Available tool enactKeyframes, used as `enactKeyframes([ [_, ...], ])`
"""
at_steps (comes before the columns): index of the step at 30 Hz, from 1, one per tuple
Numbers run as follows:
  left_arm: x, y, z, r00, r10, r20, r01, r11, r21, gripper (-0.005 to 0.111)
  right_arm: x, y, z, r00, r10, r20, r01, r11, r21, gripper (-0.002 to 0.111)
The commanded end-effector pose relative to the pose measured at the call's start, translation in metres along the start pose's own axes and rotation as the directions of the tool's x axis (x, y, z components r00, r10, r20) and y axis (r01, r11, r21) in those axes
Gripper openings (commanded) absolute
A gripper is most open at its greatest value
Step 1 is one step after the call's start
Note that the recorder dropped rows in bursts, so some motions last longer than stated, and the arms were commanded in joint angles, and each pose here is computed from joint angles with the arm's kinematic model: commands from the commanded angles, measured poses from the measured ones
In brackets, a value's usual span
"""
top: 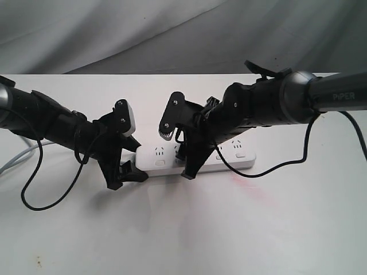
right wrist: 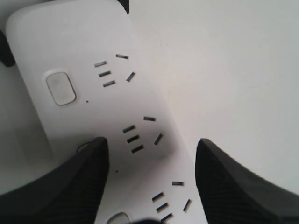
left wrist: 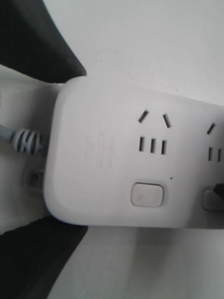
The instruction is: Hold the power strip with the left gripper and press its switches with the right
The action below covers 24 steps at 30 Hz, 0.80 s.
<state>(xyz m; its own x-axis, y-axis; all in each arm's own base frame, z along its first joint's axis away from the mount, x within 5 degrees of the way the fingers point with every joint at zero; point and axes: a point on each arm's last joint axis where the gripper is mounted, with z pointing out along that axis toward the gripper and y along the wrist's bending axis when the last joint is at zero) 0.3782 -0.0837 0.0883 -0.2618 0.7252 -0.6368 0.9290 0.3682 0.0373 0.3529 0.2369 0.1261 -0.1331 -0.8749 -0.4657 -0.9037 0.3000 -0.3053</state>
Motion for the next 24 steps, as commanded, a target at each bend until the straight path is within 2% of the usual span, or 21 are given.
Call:
enactKeyframes([
  [1, -0.002, -0.001, 0.001, 1.0, 0.014, 0.0, -0.014, 1.0, 0.006, 0.06, 0.015, 0.015, 0.015, 0.997, -0.009, -0.08, 0.0, 0.994, -0.11, 0.053],
  [10, -0.002, -0.001, 0.001, 1.0, 0.014, 0.0, -0.014, 1.0, 0.006, 0.06, 0.013, 0.019, 0.015, 0.996, -0.019, -0.082, 0.008, 0.992, -0.124, 0.053],
  [17, -0.002, -0.001, 0.001, 1.0, 0.014, 0.0, -0.014, 1.0, 0.006, 0.06, 0.014, 0.033, 0.027, 0.994, -0.046, -0.101, 0.029, 0.986, -0.165, 0.053],
  [24, -0.002, -0.001, 0.001, 1.0, 0.014, 0.0, -0.014, 1.0, 0.006, 0.06, 0.01, 0.031, 0.021, 0.995, -0.045, -0.088, 0.031, 0.987, -0.154, 0.053],
])
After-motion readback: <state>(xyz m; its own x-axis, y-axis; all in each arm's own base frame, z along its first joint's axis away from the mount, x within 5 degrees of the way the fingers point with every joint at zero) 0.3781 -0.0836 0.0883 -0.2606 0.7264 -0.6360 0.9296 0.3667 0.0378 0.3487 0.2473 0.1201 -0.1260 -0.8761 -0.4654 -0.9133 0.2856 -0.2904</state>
